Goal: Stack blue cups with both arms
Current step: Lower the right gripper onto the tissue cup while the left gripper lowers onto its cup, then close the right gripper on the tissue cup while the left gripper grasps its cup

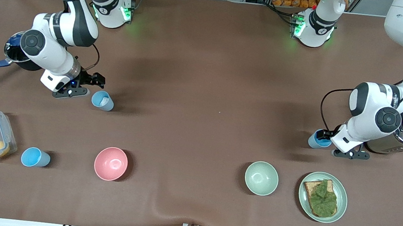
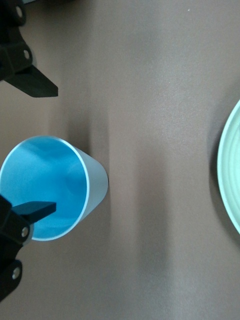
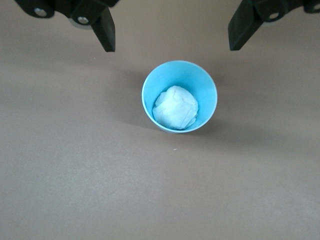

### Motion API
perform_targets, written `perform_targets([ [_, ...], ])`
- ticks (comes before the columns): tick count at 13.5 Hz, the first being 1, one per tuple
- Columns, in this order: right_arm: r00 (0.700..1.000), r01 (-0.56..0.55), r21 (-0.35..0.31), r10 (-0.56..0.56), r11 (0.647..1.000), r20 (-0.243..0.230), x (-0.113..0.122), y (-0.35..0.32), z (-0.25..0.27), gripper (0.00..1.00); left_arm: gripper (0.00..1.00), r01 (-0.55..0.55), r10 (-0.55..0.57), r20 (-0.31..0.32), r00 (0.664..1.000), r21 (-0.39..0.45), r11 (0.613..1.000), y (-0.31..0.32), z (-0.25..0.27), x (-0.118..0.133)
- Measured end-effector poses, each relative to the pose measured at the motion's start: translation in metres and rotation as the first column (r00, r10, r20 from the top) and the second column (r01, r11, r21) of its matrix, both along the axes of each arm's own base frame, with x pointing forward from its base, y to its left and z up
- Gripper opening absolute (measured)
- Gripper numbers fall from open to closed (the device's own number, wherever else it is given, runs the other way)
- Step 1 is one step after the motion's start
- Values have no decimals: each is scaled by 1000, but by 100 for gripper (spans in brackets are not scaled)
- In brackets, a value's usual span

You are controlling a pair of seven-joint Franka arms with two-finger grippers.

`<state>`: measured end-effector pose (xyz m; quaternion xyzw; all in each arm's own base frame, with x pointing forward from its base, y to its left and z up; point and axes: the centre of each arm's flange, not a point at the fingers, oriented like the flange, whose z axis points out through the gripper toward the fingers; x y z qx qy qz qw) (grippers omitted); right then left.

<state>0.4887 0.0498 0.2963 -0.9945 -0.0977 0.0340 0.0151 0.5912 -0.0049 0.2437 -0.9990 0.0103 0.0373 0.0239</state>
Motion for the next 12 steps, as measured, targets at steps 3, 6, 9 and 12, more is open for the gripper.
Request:
perform_targets([
  [3,999,26,3,-26,1000,29,5,-11,-19,100,78,2,-2,0,1000,-1,1000,0,-2,0],
  [6,998,34,8,-34,999,56,11,-14,-46,100,41,2,-2,0,1000,-1,1000,0,-3,0],
  [9,997,39,9,-39,999,59,15,-16,-63,100,9,2,-2,-5,1000,-1,1000,1,-6,0],
  [12,998,40,9,-41,999,51,15,-16,-68,69,3,4,-4,-1,1000,-3,1000,-1,-4,1],
])
